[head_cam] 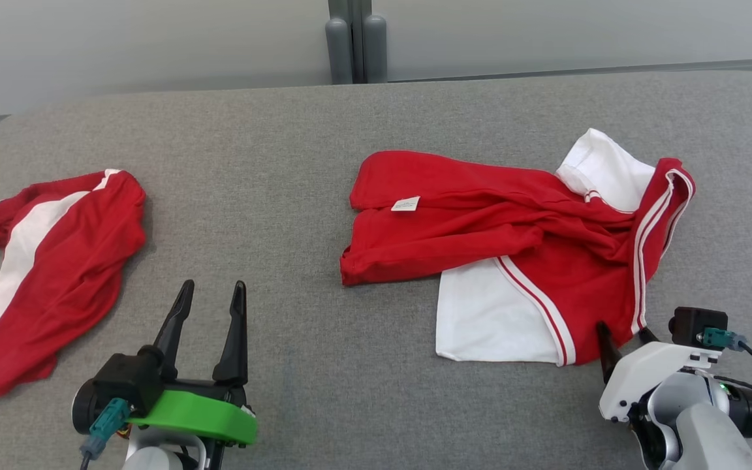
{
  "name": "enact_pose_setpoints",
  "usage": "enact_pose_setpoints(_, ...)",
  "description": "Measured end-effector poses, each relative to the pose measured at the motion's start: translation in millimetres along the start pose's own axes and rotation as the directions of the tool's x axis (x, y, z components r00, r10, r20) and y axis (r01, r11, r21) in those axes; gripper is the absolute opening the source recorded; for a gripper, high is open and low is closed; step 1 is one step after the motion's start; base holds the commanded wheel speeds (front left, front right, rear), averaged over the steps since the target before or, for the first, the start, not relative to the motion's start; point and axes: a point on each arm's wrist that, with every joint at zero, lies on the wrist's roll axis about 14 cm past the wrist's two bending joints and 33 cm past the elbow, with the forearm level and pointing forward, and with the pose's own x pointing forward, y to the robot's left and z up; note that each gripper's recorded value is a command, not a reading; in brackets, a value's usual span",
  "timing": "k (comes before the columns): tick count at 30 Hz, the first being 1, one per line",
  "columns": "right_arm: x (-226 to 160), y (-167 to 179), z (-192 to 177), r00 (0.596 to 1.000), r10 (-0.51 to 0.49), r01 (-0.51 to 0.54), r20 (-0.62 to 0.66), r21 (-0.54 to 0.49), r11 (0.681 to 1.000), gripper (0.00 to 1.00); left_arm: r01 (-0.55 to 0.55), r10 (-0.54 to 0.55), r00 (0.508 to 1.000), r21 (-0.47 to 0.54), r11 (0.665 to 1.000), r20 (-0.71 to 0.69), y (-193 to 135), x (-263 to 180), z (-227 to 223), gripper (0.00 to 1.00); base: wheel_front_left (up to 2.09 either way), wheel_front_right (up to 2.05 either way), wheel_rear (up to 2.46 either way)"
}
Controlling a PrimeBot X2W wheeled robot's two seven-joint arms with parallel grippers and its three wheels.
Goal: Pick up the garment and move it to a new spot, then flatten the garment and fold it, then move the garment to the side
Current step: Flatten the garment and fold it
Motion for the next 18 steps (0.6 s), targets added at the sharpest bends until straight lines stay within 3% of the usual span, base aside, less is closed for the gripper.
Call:
enact_pose_setpoints(1,2.6,2.2,-0.8,1.0,0.006,-0.006,-0.004,-0.001,1.0,1.0,-0.003,0.003,1.0,0.001,1.0,-0.001,1.3,-0.2,-0.2,1.0,0.0,0.0,0.0)
enact_pose_setpoints(2,5.4,4.0,-1.7,1.0,0.011,-0.011,-0.01,0.009,1.0,0.93,-0.006,0.006,1.0,0.001,1.0,-0.001,2.2,0.0,-0.3,1.0,0.0,0.0,0.0)
enact_pose_setpoints(3,7.4,5.3,-1.0,1.0,0.014,-0.013,-0.008,0.01,1.0,0.27,-0.008,0.008,1.0,0.001,1.0,-0.001,3.0,-0.1,-0.3,1.0,0.0,0.0,0.0)
enact_pose_setpoints(4,9.3,6.4,0.2,1.0,0.015,-0.015,-0.002,0.005,1.0,0.0,-0.01,0.011,1.0,0.002,1.0,-0.002,3.8,-0.2,-0.4,1.0,0.0,0.0,0.0)
enact_pose_setpoints(9,14.3,-5.6,19.7,0.997,-0.028,0.032,0.073,-0.054,0.998,0.0,-0.019,0.019,1.0,0.002,1.0,-0.003,6.6,-0.8,-0.9,1.0,0.0,0.0,0.0)
enact_pose_setpoints(18,16.4,-37.9,118.7,0.951,-0.142,0.19,0.274,-0.157,0.969,0.0,-0.025,0.025,1.0,0.002,1.0,-0.001,9.1,1.8,-0.6,1.0,0.0,0.0,0.0)
